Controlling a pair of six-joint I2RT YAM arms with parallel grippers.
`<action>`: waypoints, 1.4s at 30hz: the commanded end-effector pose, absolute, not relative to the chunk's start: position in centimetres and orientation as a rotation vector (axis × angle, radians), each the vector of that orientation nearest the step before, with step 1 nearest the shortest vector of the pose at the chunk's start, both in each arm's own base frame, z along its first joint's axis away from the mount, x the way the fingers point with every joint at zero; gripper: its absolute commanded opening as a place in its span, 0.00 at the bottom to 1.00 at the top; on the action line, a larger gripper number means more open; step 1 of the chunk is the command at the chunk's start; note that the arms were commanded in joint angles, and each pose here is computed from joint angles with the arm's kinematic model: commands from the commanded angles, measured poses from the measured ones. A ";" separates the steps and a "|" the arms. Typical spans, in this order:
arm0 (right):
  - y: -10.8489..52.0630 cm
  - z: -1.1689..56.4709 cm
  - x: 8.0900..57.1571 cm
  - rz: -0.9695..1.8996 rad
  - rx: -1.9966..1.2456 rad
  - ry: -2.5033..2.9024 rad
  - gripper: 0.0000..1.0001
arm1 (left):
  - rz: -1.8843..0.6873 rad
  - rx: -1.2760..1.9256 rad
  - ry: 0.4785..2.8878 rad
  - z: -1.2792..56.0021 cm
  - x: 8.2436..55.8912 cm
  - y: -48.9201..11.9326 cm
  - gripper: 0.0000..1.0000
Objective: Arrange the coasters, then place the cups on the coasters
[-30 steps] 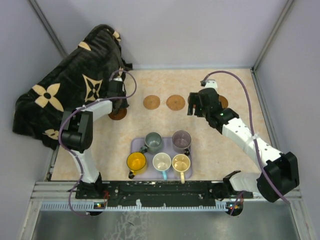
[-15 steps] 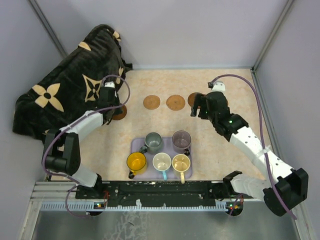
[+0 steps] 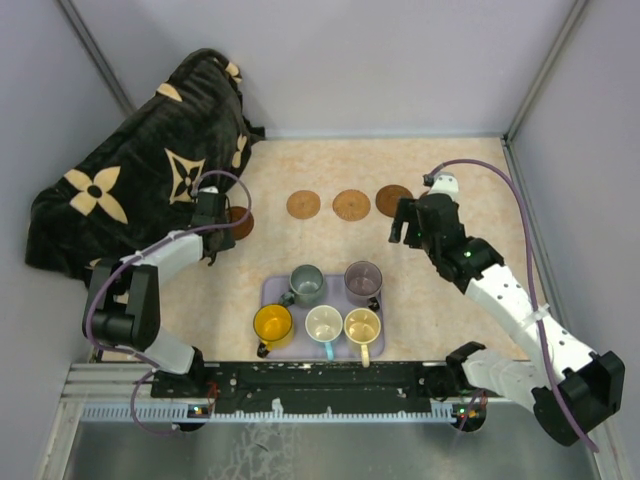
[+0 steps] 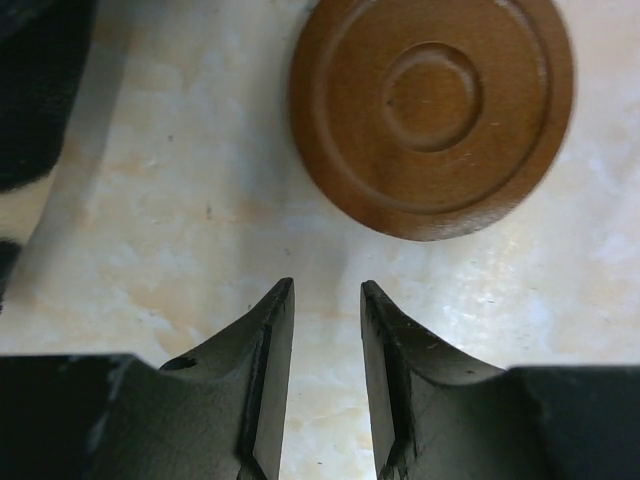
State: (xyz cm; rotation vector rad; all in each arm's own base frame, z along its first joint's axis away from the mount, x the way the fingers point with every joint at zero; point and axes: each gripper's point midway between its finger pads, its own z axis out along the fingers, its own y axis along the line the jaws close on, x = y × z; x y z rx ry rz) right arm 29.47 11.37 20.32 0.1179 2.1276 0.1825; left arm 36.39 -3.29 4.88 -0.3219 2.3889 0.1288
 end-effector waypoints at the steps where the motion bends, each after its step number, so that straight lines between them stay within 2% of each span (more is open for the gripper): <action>1: 11.3 21.3 29.6 0.182 0.128 2.090 0.78 | 0.212 -0.405 2.394 4.4 35.1 -0.8 0.40; 10: 11.8 20.4 30.0 0.186 0.120 2.111 0.78 | 0.222 -0.445 2.410 3.4 37.3 1.5 0.40; 18: 12.3 20.5 30.9 0.186 0.125 2.106 0.78 | 0.084 -0.398 2.434 2.4 38.7 -0.5 0.39; 42: 12.8 19.4 32.3 0.170 0.136 2.113 0.79 | -0.106 -0.255 2.434 2.1 45.0 -4.8 0.37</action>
